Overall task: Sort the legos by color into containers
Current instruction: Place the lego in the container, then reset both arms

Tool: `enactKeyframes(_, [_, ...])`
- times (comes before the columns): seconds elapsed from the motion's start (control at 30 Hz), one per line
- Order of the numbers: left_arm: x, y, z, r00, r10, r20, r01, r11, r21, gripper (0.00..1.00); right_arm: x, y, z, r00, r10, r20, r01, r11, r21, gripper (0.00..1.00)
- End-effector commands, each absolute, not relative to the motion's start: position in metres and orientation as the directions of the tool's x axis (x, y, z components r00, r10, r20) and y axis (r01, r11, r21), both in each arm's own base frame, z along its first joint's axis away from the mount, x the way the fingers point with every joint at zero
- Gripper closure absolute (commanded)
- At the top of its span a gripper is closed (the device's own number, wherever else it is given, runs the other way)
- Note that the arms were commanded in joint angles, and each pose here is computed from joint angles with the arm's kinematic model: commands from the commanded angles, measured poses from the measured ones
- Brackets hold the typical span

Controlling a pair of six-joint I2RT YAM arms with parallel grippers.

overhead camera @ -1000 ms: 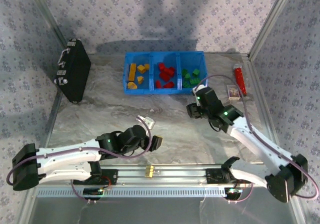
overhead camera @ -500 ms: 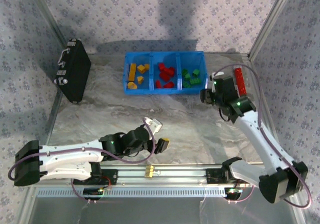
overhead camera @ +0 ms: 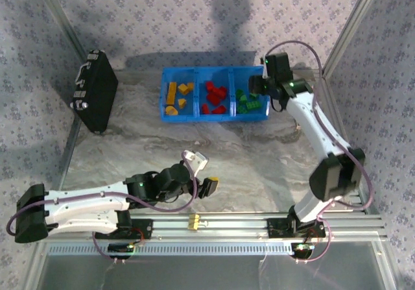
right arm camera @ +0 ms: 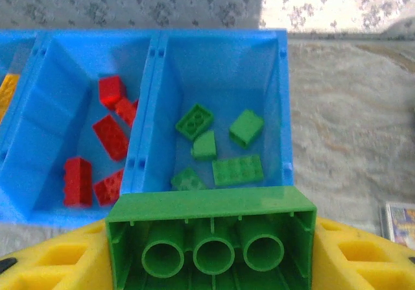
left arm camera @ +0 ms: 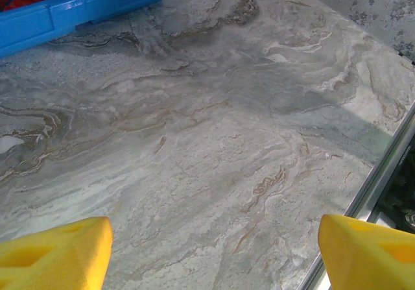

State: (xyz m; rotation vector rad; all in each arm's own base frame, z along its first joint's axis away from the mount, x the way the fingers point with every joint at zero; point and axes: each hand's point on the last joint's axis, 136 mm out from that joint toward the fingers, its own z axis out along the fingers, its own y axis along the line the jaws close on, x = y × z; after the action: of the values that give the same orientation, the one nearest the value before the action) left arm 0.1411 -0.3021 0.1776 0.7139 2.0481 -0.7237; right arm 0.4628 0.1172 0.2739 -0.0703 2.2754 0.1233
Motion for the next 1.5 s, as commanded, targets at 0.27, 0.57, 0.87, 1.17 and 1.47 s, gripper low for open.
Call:
enactKeyframes(0.27, [0.144, -0.272, 0.194, -0.483, 0.143, -0.864, 0.652, 0.718, -0.245, 0.17, 0.481, 0.13, 0.247, -0.698, -0.042, -0.715, -0.081, 0.996, 0.021, 0.01])
enactKeyframes(0.57, [0.15, -0.259, 0.189, -0.474, 0.137, -0.87, 0.616, 0.757, -0.217, 0.17, 0.415, 0.112, 0.227, -0.683, 0.01, -0.73, -0.05, 0.997, 0.061, 0.01])
enactKeyframes(0.87, [0.163, -0.252, 0.186, -0.489, 0.123, -0.864, 0.582, 0.784, -0.218, 0.16, 0.366, 0.102, 0.218, -0.656, 0.016, -0.755, -0.064, 0.995, 0.077, 0.01])
enactKeyframes(1.17, [0.194, -0.245, 0.192, -0.514, 0.208, -0.833, 0.551, 0.824, -0.134, 0.15, 0.34, 0.078, 0.24, -0.55, 0.012, -0.835, -0.024, 0.999, 0.03, 0.01])
enactKeyframes(1.47, [0.232, -0.232, 0.221, -0.49, 0.209, -0.846, 0.494, 0.867, -0.071, 0.15, 0.324, 0.063, 0.259, -0.483, -0.032, -0.875, -0.009, 0.999, -0.032, 0.01])
